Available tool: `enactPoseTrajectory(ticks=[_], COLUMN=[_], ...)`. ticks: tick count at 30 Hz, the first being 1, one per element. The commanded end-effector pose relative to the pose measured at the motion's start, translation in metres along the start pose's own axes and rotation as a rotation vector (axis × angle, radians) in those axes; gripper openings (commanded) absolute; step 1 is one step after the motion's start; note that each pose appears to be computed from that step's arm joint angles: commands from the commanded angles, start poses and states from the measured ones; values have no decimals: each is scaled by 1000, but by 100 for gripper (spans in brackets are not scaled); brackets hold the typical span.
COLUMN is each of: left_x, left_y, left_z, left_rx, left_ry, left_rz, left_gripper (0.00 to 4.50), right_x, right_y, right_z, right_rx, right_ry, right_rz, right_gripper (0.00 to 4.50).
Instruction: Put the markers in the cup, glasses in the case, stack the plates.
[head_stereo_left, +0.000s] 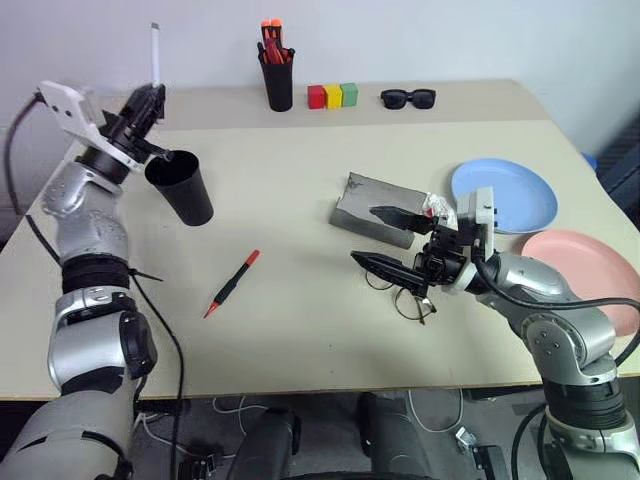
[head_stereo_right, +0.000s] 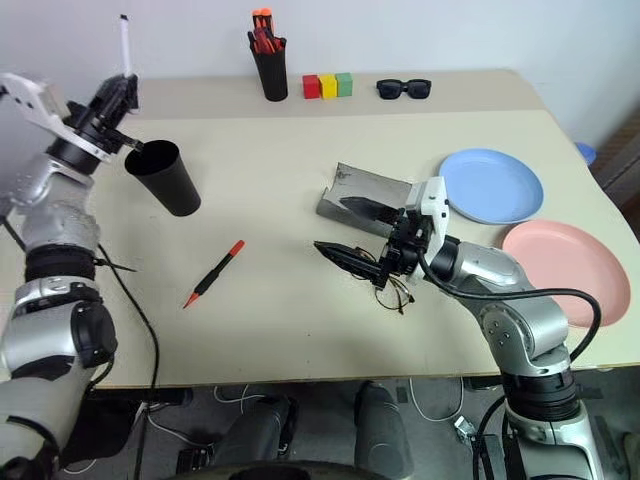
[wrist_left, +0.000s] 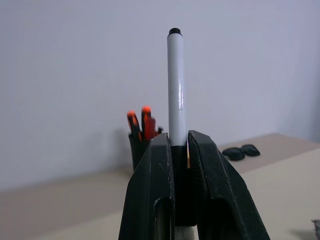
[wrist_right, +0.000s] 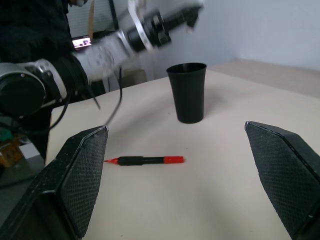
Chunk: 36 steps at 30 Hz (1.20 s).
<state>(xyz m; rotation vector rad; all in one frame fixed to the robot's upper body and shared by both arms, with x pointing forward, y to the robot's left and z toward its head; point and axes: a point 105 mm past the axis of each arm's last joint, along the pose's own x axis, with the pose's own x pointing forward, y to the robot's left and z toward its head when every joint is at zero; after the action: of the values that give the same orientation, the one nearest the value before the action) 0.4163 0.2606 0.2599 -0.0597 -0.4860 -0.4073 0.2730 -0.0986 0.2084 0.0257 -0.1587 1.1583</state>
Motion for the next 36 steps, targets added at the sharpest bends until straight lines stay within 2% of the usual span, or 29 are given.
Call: enactPoseTrajectory(ticks=[1, 12, 19, 22, 28, 32, 36], left_x=[-5, -34, -36, -35, -32, -26, -25], left_y=[17, 26, 24, 22, 17, 4, -46], left_z=[10, -8, -16, -18, -16, -8, 9], left_rx=[-8, 52, 68, 80, 81, 75, -23], left_ry=[-77, -44, -10, -2, -10, -11, 23], left_rz=[107, 171, 164, 158, 131, 48, -189], left_gripper=[3, 3, 3, 130, 448, 448, 448], right_x=[-1, -3, 1, 1, 1, 1, -2], right_y=[1, 0, -1, -2, -2, -2, -4], right_z=[13, 12, 13, 13, 12, 12, 12], right_rx=[-65, -84, -101, -105, -113, -117, -117], right_ry=[-37, -38, -42, -42, -42, -43, -42], right_rz=[-13, -28, -17, -17, -22, -24, -28], right_gripper=[450, 450, 450, 450, 450, 450, 450])
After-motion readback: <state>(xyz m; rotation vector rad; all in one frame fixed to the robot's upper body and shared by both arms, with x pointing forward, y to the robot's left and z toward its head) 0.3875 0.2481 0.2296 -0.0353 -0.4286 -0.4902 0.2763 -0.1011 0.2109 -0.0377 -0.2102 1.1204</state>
